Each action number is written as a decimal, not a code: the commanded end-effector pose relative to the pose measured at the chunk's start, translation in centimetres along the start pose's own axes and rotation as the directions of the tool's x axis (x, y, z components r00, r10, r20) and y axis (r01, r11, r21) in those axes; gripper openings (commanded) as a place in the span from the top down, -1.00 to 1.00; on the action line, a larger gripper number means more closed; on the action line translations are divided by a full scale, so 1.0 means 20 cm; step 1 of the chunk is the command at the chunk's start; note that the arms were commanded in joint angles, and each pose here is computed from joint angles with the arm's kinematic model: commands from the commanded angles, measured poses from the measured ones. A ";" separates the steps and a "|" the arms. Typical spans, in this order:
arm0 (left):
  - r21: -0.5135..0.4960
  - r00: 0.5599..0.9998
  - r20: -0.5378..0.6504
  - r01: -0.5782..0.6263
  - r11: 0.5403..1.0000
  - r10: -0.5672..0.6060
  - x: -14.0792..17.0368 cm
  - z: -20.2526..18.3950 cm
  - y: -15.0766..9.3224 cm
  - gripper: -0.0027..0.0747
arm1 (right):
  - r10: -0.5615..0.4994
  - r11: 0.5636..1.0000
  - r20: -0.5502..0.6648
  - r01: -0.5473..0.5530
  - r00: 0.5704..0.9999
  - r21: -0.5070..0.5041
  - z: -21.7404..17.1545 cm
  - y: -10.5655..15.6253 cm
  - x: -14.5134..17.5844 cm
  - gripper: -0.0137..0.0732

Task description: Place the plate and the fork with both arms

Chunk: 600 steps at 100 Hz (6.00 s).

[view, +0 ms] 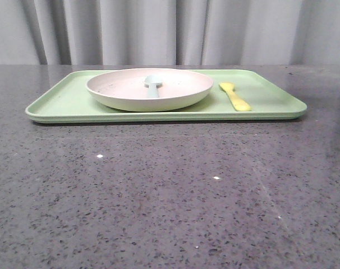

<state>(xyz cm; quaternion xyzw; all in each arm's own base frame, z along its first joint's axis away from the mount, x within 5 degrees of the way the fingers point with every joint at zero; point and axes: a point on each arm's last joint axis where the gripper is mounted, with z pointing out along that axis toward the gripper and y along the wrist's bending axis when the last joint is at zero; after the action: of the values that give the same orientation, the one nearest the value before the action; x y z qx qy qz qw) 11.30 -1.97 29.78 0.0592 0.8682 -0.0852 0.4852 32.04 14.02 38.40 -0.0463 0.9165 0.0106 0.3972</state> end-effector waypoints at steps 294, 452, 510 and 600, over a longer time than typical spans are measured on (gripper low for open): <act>-0.098 0.973 0.230 -0.013 0.995 0.035 -0.06 0.00 0.05 0.98 | 0.097 0.984 0.354 -0.144 0.930 0.109 -0.71 -0.63 1.14 0.96; -0.130 0.773 0.623 -0.048 0.990 0.119 0.52 -0.05 0.05 0.98 | 0.097 0.984 0.353 -0.144 0.931 0.109 -0.71 -0.63 1.14 0.96; -0.130 0.773 0.623 -0.048 0.990 0.119 0.52 -0.05 0.05 0.98 | 0.097 0.984 0.353 -0.144 0.931 0.109 -0.71 -0.63 1.14 0.96; -0.130 0.773 0.623 -0.048 0.990 0.119 0.52 -0.05 0.05 0.98 | 0.042 0.993 0.423 -0.086 0.905 0.085 -0.76 -0.63 1.20 0.96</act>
<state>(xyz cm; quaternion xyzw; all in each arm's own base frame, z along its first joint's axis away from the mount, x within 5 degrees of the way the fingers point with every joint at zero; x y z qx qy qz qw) 5.59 -0.50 20.93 0.0415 0.6908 -0.0226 0.7215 6.26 -1.16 30.51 0.0328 0.8408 -0.0138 0.5402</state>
